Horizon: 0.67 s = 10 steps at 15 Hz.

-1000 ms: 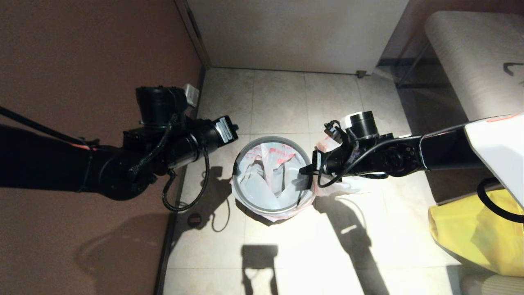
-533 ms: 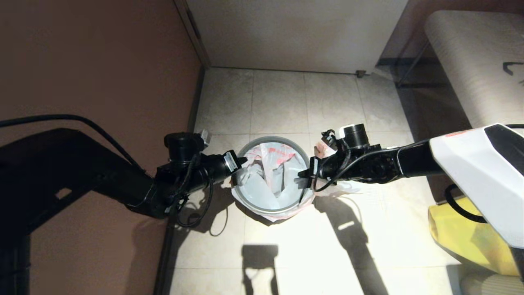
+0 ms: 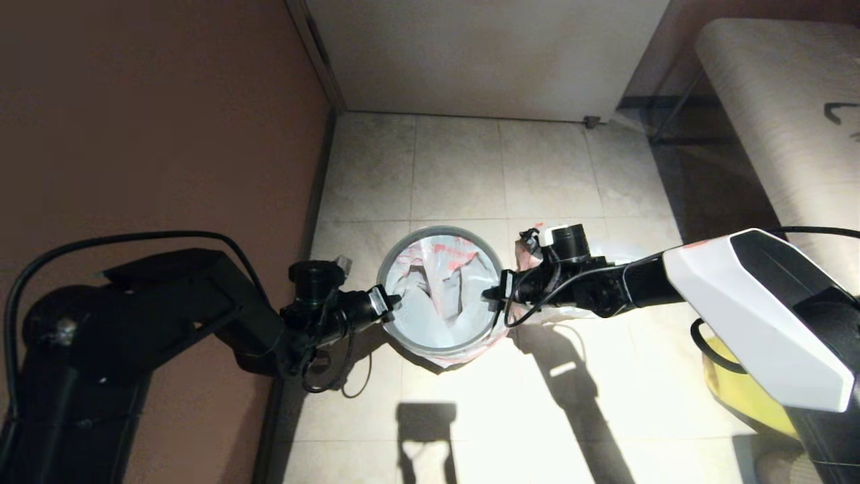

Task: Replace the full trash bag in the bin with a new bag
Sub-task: Place the trash can ring on the trash can

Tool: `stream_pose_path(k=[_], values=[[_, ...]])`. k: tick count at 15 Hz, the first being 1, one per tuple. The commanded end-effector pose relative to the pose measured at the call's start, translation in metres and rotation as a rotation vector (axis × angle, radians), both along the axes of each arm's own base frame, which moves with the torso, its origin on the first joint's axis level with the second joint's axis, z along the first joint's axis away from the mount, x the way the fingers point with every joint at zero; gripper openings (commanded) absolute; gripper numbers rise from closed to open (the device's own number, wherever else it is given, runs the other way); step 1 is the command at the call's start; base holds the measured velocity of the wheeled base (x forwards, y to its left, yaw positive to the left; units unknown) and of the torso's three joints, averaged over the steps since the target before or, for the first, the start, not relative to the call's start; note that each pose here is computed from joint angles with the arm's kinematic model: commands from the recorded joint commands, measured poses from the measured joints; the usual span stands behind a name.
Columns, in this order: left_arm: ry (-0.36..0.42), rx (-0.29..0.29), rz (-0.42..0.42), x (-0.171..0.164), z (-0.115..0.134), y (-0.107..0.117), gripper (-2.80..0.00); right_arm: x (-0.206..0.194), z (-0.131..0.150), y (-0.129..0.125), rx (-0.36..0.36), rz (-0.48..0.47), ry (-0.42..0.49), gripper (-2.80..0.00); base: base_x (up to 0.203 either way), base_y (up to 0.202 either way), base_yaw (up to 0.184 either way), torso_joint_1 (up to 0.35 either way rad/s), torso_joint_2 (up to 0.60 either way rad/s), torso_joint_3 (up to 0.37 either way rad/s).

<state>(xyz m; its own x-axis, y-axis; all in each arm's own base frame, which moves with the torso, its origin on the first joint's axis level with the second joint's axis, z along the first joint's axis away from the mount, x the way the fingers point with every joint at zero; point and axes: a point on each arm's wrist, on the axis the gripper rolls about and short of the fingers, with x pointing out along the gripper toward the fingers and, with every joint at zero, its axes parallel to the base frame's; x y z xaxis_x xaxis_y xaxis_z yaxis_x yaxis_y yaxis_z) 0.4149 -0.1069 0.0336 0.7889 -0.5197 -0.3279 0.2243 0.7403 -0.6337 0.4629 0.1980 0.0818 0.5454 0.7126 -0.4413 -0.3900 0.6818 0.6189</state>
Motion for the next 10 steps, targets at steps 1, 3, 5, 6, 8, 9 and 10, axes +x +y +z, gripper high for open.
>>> stream_pose_path(k=[1,3,5,6,8,9,10], values=[[0.038,0.007,0.015,0.003,-0.017,0.004,-2.80,0.007,-0.021,0.002,-0.020,-0.020,0.026,-2.80,0.000,0.000,0.000,0.000,0.00,0.000],[0.021,0.001,0.013,0.003,-0.010,0.003,-2.80,0.011,-0.023,0.003,-0.039,-0.061,0.011,-2.80,0.000,0.000,0.000,0.000,0.00,0.000],[0.005,-0.003,0.008,0.001,-0.003,0.001,-2.80,0.008,-0.013,0.002,-0.035,-0.062,-0.001,-2.80,0.000,0.000,0.000,0.000,0.00,0.000],[-0.016,-0.007,0.002,-0.001,0.008,-0.002,-2.80,0.006,-0.001,0.002,-0.030,-0.063,-0.018,-2.80,0.000,0.000,0.000,0.000,0.00,0.000],[-0.114,-0.029,-0.015,-0.011,0.053,-0.009,-2.80,-0.003,0.031,0.005,-0.038,-0.112,-0.082,-2.80,0.000,0.000,0.000,0.000,0.00,0.000],[-0.175,-0.043,-0.026,-0.020,0.083,-0.013,-2.80,-0.010,0.051,0.006,-0.041,-0.143,-0.120,-2.80,0.000,0.000,0.000,0.000,0.00,0.000],[-0.240,-0.053,-0.036,-0.034,0.117,-0.018,-2.80,-0.021,0.076,0.005,-0.038,-0.164,-0.156,-2.80,0.000,0.000,0.000,0.000,0.00,0.000]])
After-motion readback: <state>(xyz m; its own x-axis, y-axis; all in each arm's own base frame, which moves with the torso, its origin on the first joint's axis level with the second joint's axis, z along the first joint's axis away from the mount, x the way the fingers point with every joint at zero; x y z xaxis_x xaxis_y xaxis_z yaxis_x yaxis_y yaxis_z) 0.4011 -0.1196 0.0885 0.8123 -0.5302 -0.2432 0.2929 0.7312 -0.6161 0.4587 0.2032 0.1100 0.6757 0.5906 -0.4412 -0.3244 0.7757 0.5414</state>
